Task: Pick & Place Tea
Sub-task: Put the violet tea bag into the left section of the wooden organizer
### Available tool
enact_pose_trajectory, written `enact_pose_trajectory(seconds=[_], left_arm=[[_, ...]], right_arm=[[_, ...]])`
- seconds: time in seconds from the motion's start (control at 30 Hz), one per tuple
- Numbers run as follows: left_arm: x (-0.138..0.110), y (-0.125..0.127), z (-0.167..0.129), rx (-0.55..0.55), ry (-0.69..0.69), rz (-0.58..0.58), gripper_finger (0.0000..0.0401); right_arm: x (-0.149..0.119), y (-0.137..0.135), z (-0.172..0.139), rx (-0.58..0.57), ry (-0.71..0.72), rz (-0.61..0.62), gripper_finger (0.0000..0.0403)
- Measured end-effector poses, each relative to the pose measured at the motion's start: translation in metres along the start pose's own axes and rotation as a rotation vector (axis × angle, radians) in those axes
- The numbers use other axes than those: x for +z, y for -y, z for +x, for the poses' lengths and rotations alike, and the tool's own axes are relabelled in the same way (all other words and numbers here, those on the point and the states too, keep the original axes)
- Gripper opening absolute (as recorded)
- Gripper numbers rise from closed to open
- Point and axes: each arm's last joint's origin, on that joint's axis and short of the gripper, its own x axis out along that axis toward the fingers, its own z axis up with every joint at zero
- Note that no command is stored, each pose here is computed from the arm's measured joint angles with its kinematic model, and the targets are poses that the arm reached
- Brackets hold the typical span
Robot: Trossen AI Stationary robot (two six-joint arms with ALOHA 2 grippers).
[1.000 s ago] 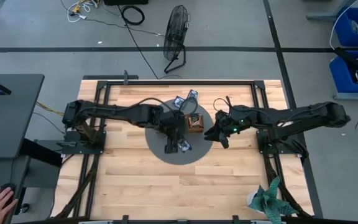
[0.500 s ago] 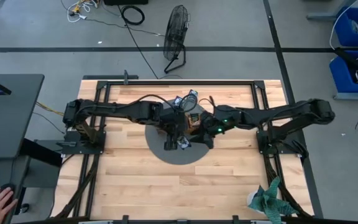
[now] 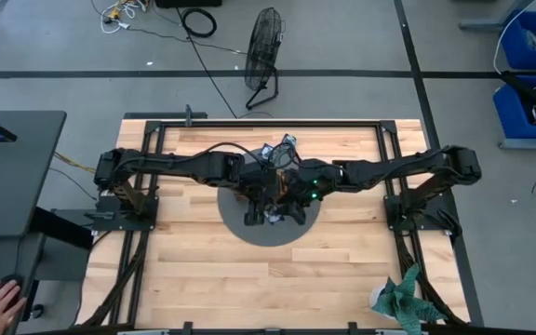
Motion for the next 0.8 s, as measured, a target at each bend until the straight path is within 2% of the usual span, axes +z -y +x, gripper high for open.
enact_pose_trajectory(seconds=[0.43, 0.57, 0.73, 0.8], left_arm=[[0.0016, 0.0002, 0.0001, 0.000, 0.016, 0.009, 0.0001], [0.0019, 0.0002, 0.0001, 0.001, 0.020, 0.012, 0.0001], [0.0034, 0.0001, 0.0001, 0.001, 0.034, 0.004, 0.0001], [0.0044, 0.0001, 0.0001, 0.001, 0.045, -0.017, 0.0003]], right_arm=[[-0.0001, 0.0019, 0.0039, 0.006, -0.005, 0.011, 0.0153], [0.0005, 0.0029, 0.0038, 0.004, -0.002, 0.014, 0.0108], [0.0013, 0.0040, 0.0034, 0.021, -0.008, 0.010, 0.0019], [0.0014, 0.0040, 0.0032, 0.023, -0.008, -0.001, 0.0009]])
